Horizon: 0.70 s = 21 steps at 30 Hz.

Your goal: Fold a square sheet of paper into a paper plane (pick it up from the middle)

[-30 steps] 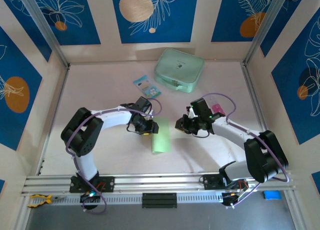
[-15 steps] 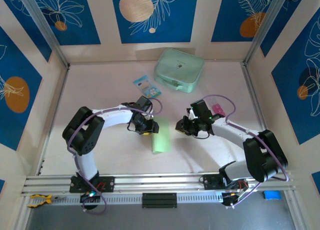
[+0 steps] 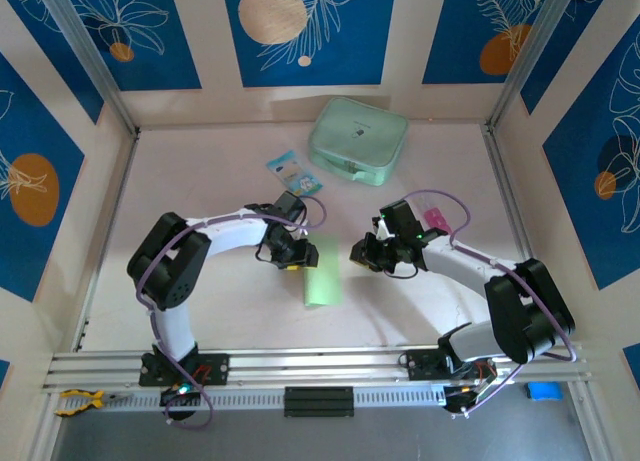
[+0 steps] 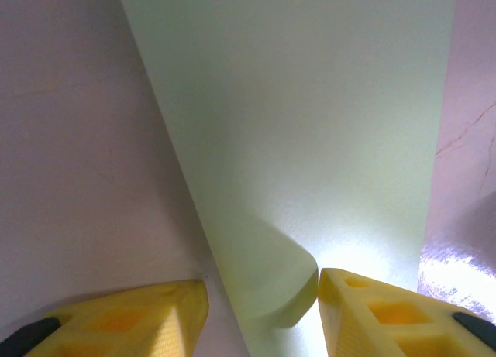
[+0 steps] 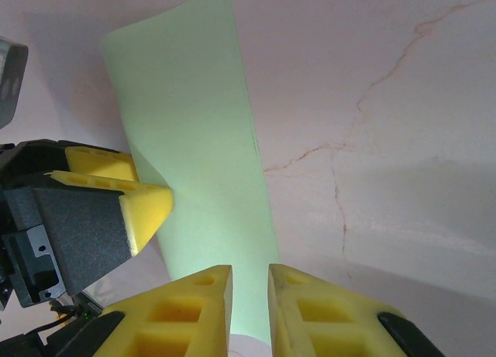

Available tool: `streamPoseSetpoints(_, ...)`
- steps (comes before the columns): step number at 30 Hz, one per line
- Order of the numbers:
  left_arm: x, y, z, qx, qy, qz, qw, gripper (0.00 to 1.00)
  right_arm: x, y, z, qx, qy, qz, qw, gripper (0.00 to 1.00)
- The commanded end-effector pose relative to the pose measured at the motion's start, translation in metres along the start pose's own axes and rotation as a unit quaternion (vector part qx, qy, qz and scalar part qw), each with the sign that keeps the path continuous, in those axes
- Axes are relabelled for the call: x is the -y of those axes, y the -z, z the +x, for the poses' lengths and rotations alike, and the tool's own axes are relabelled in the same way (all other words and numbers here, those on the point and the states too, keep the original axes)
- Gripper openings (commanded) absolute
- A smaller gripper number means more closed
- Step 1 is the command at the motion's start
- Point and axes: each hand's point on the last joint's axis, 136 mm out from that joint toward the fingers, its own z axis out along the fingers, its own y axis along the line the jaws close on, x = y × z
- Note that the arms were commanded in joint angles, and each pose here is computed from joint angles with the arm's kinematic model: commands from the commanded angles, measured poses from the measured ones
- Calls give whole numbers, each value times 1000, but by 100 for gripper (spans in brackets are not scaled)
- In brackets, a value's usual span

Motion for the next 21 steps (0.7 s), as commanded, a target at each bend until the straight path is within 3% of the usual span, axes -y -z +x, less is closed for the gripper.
streamPoseSetpoints(1, -25, -26, 0, -4, -14, -53, 998, 48, 5, -4, 6, -10, -9, 5, 1000, 21)
streamPoseSetpoints(21, -26, -34, 0, -10, -13, -49, 999, 48, 3, -11, 9, -19, -4, 6, 1000, 21)
